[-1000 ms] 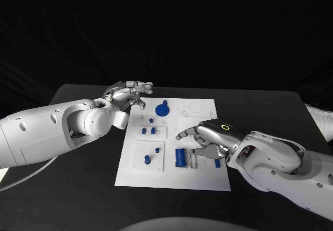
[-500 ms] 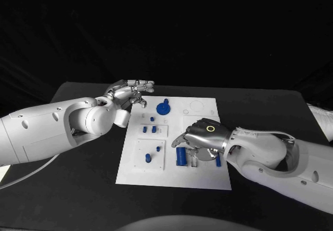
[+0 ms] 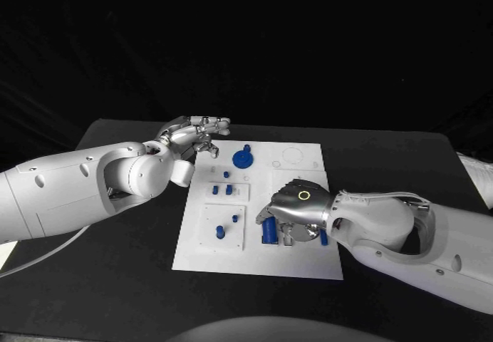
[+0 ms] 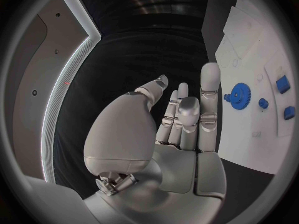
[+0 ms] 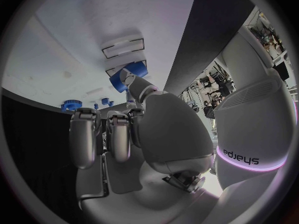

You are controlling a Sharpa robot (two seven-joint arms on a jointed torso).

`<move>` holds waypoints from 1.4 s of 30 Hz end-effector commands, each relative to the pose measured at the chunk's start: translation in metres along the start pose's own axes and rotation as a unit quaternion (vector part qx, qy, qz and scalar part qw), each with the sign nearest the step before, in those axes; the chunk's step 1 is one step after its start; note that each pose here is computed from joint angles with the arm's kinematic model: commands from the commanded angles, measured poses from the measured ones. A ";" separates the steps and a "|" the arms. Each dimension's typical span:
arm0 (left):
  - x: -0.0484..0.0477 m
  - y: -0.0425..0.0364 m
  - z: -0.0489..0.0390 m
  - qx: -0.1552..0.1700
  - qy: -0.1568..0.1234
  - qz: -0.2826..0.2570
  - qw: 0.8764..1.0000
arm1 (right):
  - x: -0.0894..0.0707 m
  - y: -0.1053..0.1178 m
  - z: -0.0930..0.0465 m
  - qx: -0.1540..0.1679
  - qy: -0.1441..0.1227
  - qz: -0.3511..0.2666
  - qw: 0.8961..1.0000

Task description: Assemble the parts on the task board

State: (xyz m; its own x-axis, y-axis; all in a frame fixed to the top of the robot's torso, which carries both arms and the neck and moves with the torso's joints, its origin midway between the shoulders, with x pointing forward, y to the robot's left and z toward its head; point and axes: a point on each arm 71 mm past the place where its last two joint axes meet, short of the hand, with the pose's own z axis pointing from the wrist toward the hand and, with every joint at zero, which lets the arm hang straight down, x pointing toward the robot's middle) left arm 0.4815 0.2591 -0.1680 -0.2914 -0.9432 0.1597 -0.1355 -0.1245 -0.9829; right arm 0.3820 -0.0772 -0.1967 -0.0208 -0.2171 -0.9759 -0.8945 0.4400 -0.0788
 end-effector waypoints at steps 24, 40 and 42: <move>0.0031 -0.0002 0.0006 0.001 0.011 -0.001 1.000 | 0.010 0.001 0.012 -0.004 0.025 -0.035 0.999; 0.0028 -0.0001 0.0006 0.000 0.011 -0.001 1.000 | 0.009 -0.002 0.011 -0.004 0.008 -0.035 0.999; 0.0028 -0.0001 0.0006 0.000 0.010 -0.001 1.000 | 0.009 -0.002 0.011 -0.002 0.004 -0.035 0.999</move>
State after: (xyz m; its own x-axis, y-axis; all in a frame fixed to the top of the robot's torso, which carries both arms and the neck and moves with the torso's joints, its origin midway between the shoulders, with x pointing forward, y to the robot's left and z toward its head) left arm 0.4816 0.2585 -0.1684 -0.2924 -0.9428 0.1600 -0.1408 -0.1230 -0.9824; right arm 0.3884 -0.0702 -0.2072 0.0183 -0.2604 -0.9653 -0.8963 0.4235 -0.1312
